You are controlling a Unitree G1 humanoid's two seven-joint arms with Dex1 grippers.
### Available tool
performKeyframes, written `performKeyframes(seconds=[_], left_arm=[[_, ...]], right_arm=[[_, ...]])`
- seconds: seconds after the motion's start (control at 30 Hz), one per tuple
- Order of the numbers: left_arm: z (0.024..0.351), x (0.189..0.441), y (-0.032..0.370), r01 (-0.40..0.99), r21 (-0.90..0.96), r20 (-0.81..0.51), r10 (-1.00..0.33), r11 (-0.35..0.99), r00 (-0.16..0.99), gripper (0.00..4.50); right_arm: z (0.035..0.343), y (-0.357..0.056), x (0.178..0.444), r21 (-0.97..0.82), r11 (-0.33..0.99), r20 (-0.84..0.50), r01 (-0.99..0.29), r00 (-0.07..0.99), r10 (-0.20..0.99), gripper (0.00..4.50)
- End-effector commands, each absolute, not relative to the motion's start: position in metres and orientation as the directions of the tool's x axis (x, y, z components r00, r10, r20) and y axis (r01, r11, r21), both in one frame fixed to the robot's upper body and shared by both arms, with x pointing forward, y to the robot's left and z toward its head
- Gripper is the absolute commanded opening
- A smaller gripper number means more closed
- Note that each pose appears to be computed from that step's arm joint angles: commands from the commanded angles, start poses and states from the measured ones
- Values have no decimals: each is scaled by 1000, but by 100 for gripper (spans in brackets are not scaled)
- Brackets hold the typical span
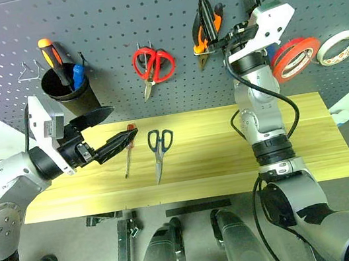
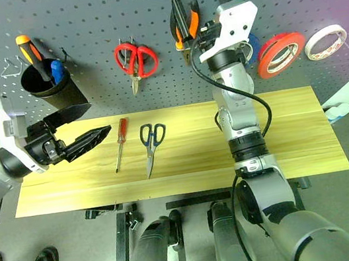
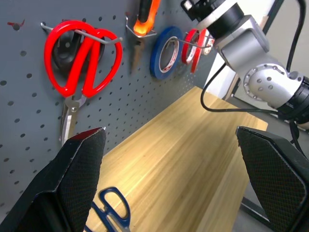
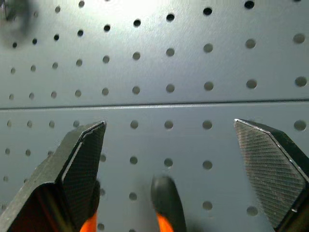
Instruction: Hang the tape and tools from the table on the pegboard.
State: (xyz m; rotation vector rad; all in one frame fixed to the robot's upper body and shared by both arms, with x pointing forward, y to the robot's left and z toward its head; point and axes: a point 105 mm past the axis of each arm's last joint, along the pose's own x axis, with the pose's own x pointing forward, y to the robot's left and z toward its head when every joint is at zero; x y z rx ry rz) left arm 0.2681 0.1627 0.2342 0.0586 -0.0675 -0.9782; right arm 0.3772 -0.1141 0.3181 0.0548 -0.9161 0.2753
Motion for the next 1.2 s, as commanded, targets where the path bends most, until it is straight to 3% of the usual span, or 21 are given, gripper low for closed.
performKeyframes(seconds=[0.03,0.33,0.43,0.57,0.83,1.07,1.2], left_arm=[[241,268,160,829,112,61,-837,547,544,450],[234,278,154,831,103,99,-837,547,539,450],[230,284,147,841,100,119,-846,532,520,450],[224,293,140,847,101,133,-850,523,509,450],[202,310,132,849,96,123,-852,520,508,450],[168,322,127,832,25,23,-833,554,553,450],[151,328,123,807,-19,-49,-807,590,588,450]], right_arm=[[337,-130,359,-53,963,826,-263,530,191,446],[356,-163,328,-27,950,797,-312,566,209,446],[341,-171,327,67,887,712,-457,645,278,446],[320,-179,312,82,810,638,-581,655,405,446],[251,-203,289,-37,752,315,-658,706,634,446],[222,-211,274,8,681,132,-732,676,725,446],[220,-212,271,70,636,109,-769,639,761,446]])
